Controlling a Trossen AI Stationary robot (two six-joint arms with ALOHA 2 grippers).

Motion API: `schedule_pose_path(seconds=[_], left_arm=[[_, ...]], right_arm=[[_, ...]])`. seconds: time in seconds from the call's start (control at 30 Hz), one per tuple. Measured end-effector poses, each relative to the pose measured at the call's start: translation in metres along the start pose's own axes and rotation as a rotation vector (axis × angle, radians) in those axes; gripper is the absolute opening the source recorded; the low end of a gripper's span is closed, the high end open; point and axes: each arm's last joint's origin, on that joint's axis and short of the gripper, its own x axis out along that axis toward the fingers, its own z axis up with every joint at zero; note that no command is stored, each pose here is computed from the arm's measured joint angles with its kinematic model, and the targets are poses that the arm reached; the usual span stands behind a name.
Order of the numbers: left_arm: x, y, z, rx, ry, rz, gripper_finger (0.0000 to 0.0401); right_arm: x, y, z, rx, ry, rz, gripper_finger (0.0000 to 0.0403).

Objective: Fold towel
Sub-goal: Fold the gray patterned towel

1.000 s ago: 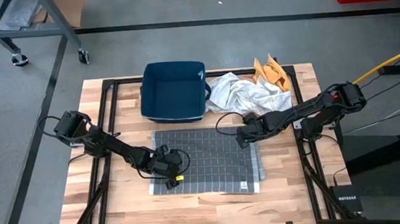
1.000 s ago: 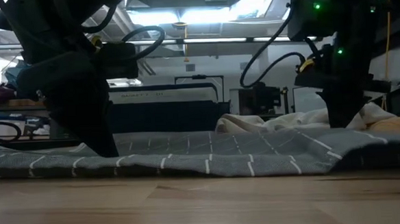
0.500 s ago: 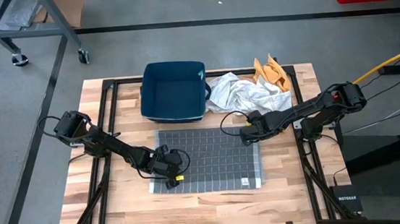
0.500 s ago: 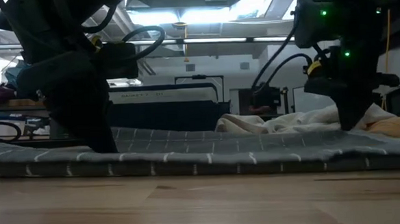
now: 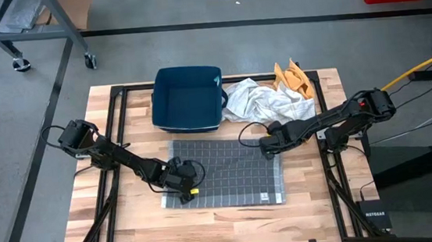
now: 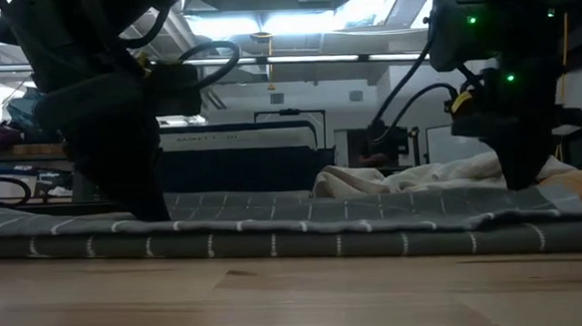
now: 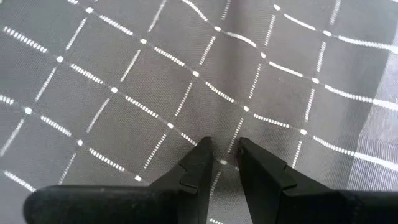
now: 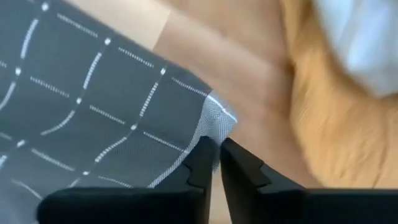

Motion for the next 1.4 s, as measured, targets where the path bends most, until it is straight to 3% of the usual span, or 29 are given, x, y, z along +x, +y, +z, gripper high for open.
schedule_pose_path(seconds=[0.17,0.33,0.47,0.67,0.9,1.2,1.4], left_arm=[[0.000,0.000,0.000,-0.005,-0.001,0.000,0.0074],[-0.001,0.000,0.001,-0.042,-0.006,-0.001,0.0104],[-0.006,0.001,0.005,-0.097,-0.027,-0.023,0.0107],[-0.030,-0.003,0.021,-0.119,-0.153,-0.132,0.0079],[-0.041,-0.004,0.026,-0.077,-0.198,-0.165,0.0068],[-0.043,-0.014,0.019,0.055,-0.204,-0.192,0.0128],[-0.043,-0.013,0.020,0.066,-0.214,-0.177,0.0148]], right_arm=[[0.000,0.001,-0.001,-0.023,0.051,0.021,0.0096],[0.000,-0.001,-0.002,-0.024,0.056,0.008,0.0161],[0.000,-0.001,-0.003,0.006,0.085,0.015,0.0187],[-0.008,0.006,-0.004,-0.004,0.163,0.072,0.0186],[-0.030,0.018,-0.005,-0.113,0.097,0.137,0.0182],[-0.043,0.031,-0.030,-0.260,0.205,0.255,0.0182],[-0.051,0.044,-0.056,-0.345,0.211,0.361,0.0182]])
